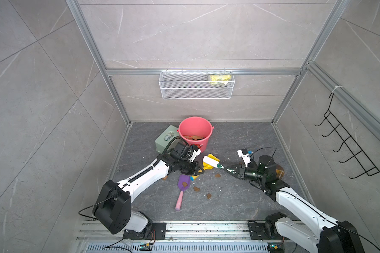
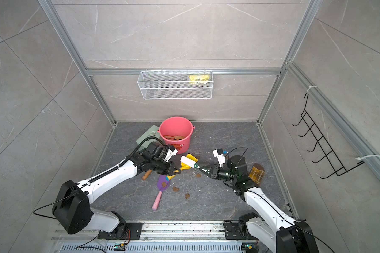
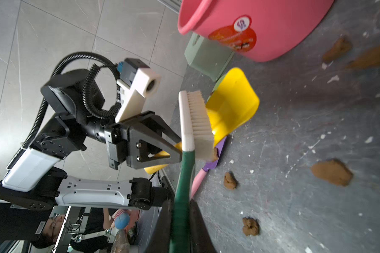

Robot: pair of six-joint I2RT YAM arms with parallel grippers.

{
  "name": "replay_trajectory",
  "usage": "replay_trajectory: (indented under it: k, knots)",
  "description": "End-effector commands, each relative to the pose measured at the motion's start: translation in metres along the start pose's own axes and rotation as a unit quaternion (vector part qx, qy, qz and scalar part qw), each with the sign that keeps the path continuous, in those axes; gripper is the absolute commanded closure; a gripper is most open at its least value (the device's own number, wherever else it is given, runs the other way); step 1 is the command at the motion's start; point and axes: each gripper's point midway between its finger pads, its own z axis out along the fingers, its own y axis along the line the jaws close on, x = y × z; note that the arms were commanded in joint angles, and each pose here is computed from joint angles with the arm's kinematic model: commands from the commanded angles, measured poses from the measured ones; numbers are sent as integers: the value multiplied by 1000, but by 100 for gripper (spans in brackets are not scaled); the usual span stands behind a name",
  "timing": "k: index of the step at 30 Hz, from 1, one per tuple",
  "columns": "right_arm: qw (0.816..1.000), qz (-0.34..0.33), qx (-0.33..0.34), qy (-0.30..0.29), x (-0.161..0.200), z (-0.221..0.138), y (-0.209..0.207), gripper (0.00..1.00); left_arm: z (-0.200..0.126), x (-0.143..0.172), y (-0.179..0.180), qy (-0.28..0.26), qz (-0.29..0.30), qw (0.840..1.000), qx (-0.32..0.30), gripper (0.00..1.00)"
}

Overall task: Brush the soil off the hand trowel and place it into the bucket
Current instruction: Brush off the soil from the hand trowel.

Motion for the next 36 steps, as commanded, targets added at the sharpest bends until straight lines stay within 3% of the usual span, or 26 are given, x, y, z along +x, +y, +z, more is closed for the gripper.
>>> replay_trajectory:
  k: [1,4,10,14,17,25,29,36]
  knots:
    - [1000,7,11,-6,2,5,-13,100,-9,-19,-17,-33,30,999,21,100]
    - [1000,4,26,-3,-3,4,-23,100,-12,-17,-18,-33,29,999,23,100]
    - [997,6,49,-65,-53,-30,-32,100,-16,-10,-15,-30,25,999,16,100]
    - [994,-35,63,-80,-62,-39,-20,100,-20,-9,-10,-26,12,1000,11,100]
    - [987,-80,113,-85,-58,-49,-21,100,-26,-9,-4,-21,-3,1000,9,100]
    - [931,-253,259,-55,-31,-55,-19,100,-57,-11,-10,-1,-51,998,21,100]
    - [908,-312,277,-28,-17,-41,-16,100,-76,-16,-23,1,-72,997,38,100]
    - [851,-440,288,0,9,-16,-2,100,-107,-23,-46,3,-92,994,58,100]
